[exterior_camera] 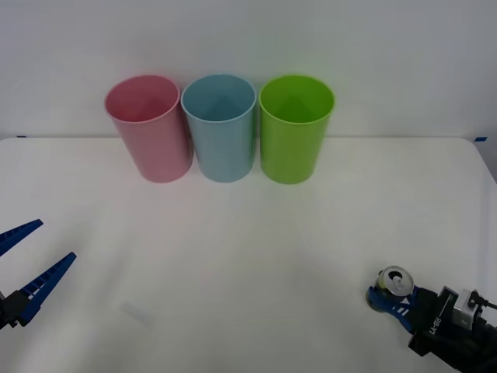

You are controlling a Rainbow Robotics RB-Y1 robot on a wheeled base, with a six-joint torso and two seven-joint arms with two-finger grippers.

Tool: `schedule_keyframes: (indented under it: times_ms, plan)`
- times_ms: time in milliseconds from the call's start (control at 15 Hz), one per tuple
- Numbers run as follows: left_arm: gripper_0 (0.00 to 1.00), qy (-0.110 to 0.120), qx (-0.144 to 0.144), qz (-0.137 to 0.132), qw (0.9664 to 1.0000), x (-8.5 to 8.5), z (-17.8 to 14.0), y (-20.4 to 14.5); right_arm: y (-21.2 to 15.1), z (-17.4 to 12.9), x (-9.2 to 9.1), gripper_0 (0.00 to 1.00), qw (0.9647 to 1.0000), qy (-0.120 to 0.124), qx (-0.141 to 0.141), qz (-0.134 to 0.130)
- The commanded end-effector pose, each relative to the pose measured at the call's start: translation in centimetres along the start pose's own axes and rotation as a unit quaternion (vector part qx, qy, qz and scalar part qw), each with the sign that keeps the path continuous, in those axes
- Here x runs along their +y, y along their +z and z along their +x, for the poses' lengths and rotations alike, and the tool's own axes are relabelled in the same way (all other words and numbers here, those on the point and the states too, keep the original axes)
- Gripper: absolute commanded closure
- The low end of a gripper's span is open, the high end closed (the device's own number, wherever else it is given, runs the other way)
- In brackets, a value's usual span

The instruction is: Grasp the object on the table and drop it into the matching bin: aluminum can to the light blue bin, PET bottle to the pink bin.

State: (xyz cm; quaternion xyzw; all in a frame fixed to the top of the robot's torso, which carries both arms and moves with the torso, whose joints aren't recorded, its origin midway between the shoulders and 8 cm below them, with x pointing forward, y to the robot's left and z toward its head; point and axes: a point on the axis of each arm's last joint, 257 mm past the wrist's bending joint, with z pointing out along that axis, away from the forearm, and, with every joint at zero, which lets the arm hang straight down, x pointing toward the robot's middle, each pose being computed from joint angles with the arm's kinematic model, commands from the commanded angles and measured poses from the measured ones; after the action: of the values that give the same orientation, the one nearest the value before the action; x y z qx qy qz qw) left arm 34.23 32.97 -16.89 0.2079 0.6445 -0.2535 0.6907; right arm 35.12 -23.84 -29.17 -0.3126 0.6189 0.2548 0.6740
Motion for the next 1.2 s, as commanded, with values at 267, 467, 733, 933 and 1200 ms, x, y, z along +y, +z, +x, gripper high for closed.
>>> schedule_keyframes:
  times_ms: [267, 467, 733, 933, 1200]
  plan:
    - [0.00, 0.000, 0.000, 0.000, 1.0000, 0.0, 0.0, 0.0, 2.1, -5.5, -1.5, 1.00, 0.9989, 0.006, -0.047, -0.004]
    - [0.00, 0.000, 0.000, 0.000, 1.0000, 0.0, 0.0, 0.0, 3.2, -8.2, -1.3, 1.00, 0.9976, 0.020, -0.064, -0.017]
    - [0.00, 0.000, 0.000, 0.000, 1.0000, 0.0, 0.0, 0.0, 5.9, -11.4, -0.8, 1.00, 0.9956, 0.044, -0.079, -0.027]
    - [0.00, 0.000, 0.000, 0.000, 1.0000, 0.0, 0.0, 0.0, 8.4, -13.9, -0.4, 1.00, 0.9932, 0.066, -0.091, -0.028]
    - [0.00, 0.000, 0.000, 0.000, 1.0000, 0.0, 0.0, 0.0, 11.5, -16.2, -0.1, 1.00, 0.9914, 0.079, -0.102, -0.026]
